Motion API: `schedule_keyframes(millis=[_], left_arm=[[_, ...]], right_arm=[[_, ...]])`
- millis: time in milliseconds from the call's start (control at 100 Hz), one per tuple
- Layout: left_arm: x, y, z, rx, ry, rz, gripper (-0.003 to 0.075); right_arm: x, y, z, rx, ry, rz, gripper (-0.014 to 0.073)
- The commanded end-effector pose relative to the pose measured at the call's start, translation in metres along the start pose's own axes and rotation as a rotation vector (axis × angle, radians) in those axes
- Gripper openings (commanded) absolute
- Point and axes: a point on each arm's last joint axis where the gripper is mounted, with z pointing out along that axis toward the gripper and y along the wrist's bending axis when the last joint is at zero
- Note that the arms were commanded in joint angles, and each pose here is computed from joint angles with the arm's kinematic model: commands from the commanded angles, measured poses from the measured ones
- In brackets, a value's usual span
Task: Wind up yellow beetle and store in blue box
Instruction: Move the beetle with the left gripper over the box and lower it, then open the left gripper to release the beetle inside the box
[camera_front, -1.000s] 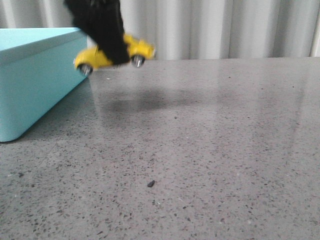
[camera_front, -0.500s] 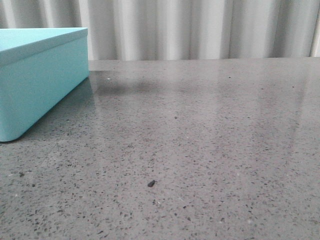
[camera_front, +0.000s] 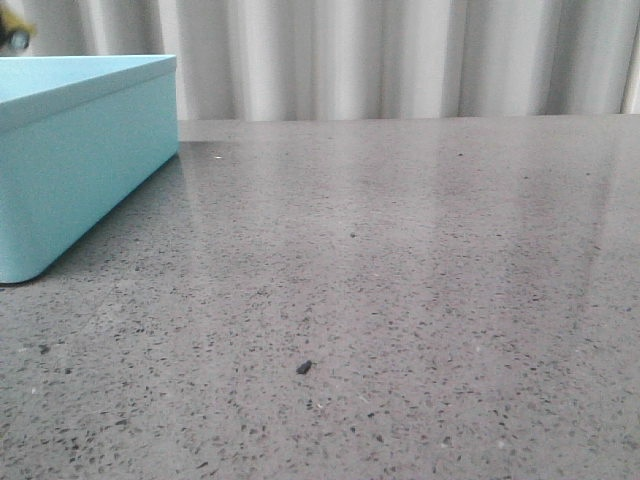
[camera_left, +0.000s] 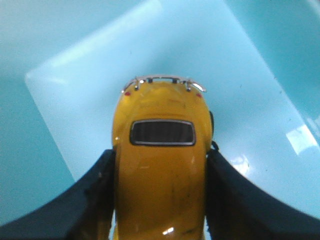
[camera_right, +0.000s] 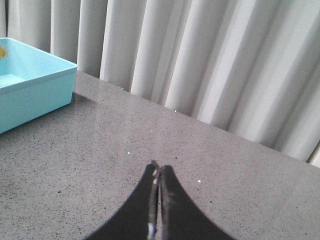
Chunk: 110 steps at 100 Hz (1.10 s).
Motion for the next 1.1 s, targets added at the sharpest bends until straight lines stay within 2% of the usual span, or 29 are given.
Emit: schedule_keyframes(millis=[0,240,490,570,690,760,850,1090], left_arm=[[0.008,-0.001,-0.007,0.001,-0.02,-0.038,-0.0021],[0.027,-0.006,0.036,0.019,0.038,-0.048,-0.0021],[0.034,-0.009,0.051,0.02,0.044,-0.052,-0.0011],[0.035,-0.009,0.052,0.022,0.049,-0.052,0.006],[0.035,-0.009,0.052,0.02,0.049,-0.051,0.0265],[0.035,-0.009,0.052,0.018,0.05,-0.067,0.0343],[0.035,-0.008,0.052,0.015,0.049,-0.117,0.0379],[0.036,-0.008,0.039,0.003,0.014,-0.15,0.038]], right_arm=[[-0.015,-0.004,-0.002,0.025,-0.111,-0.021,-0.0041],[-0.016,-0.004,-0.003,0.026,-0.114,-0.021,-0.0041],[-0.016,-0.004,-0.003,0.026,-0.115,-0.021,-0.0041],[-0.016,-0.004,-0.003,0.027,-0.119,-0.019,-0.0041],[-0.016,-0.004,-0.003,0.027,-0.121,-0.019,-0.0041],[-0.016,-0.004,-0.003,0.027,-0.121,-0.019,-0.0041],[-0.016,-0.004,-0.003,0.027,-0.119,-0.019,-0.0041],[-0.016,-0.004,-0.003,0.025,-0.113,-0.016,-0.0041]])
